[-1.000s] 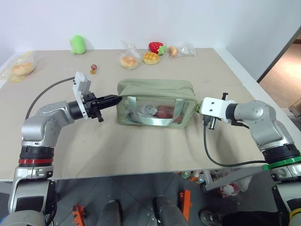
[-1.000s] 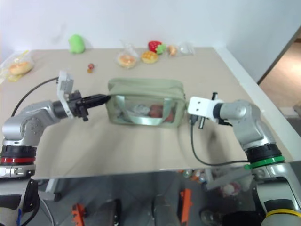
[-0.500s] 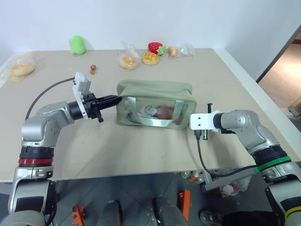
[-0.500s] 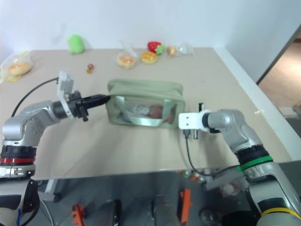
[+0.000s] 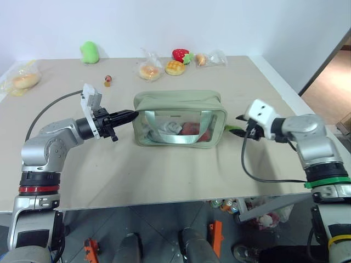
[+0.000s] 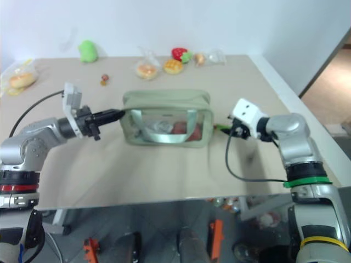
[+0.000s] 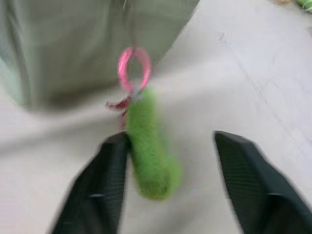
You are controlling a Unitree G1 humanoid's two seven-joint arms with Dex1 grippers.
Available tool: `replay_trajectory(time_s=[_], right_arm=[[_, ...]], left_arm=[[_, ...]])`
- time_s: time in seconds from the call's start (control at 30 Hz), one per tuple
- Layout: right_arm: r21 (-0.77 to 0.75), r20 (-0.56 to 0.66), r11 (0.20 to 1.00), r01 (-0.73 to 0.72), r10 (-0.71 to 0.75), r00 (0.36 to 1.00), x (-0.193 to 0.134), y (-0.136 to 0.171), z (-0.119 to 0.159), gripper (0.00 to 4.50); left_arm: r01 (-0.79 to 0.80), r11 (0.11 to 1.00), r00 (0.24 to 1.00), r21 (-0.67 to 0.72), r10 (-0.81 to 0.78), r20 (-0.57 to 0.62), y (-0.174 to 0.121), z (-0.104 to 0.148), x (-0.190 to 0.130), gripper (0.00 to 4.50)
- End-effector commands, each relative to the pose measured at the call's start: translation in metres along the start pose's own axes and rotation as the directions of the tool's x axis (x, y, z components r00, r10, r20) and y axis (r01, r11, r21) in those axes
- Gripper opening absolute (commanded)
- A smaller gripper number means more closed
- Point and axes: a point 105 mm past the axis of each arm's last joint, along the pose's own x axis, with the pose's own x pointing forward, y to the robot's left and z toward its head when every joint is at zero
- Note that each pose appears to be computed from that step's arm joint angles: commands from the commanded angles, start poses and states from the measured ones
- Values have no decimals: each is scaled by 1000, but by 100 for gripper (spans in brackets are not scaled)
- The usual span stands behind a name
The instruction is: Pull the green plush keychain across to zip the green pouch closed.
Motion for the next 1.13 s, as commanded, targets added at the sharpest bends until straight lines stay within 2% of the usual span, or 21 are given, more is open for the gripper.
replay_trajectory(time_s=[0.03,0.07,0.2,0.27,0.37,0.4,0.47,0.53,0.67,0.87,1.13], right_arm=[[15,48,1000,10,-11,999,-15,-4,14,437],[17,49,1000,0,-1,999,-16,-3,15,450],[75,119,996,-38,29,992,-31,-1,25,450],[98,134,995,-36,23,991,-38,-3,28,450],[119,131,992,-27,12,991,-49,-7,25,450],[135,124,991,-21,4,992,-56,-8,22,450],[163,129,986,-19,-3,992,-68,-7,19,450],[194,149,981,-26,-3,989,-75,-1,18,450],[270,199,962,-43,-12,980,-77,13,16,450],[338,224,938,-74,-4,975,-60,36,9,450],[355,227,931,-80,-3,974,-48,40,9,450]], left_arm=[[-12,1000,1000,9,12,0,1,3,-1,70],[-13,1000,1000,9,13,0,1,3,-1,85],[-13,1000,1000,-11,13,14,0,8,-2,231],[-12,1000,1000,3,12,22,-3,13,-4,287],[-9,1000,999,17,9,33,-7,18,-14,400],[-37,999,999,10,37,37,-5,18,-26,432],[-89,996,995,2,88,37,-3,15,-46,442],[-163,987,987,-8,163,11,1,3,-64,442],[-233,970,972,-68,233,-5,2,-21,-81,442],[-264,959,961,-103,270,53,3,-28,-77,442],[-227,965,965,-130,240,102,1,-22,-66,442]])
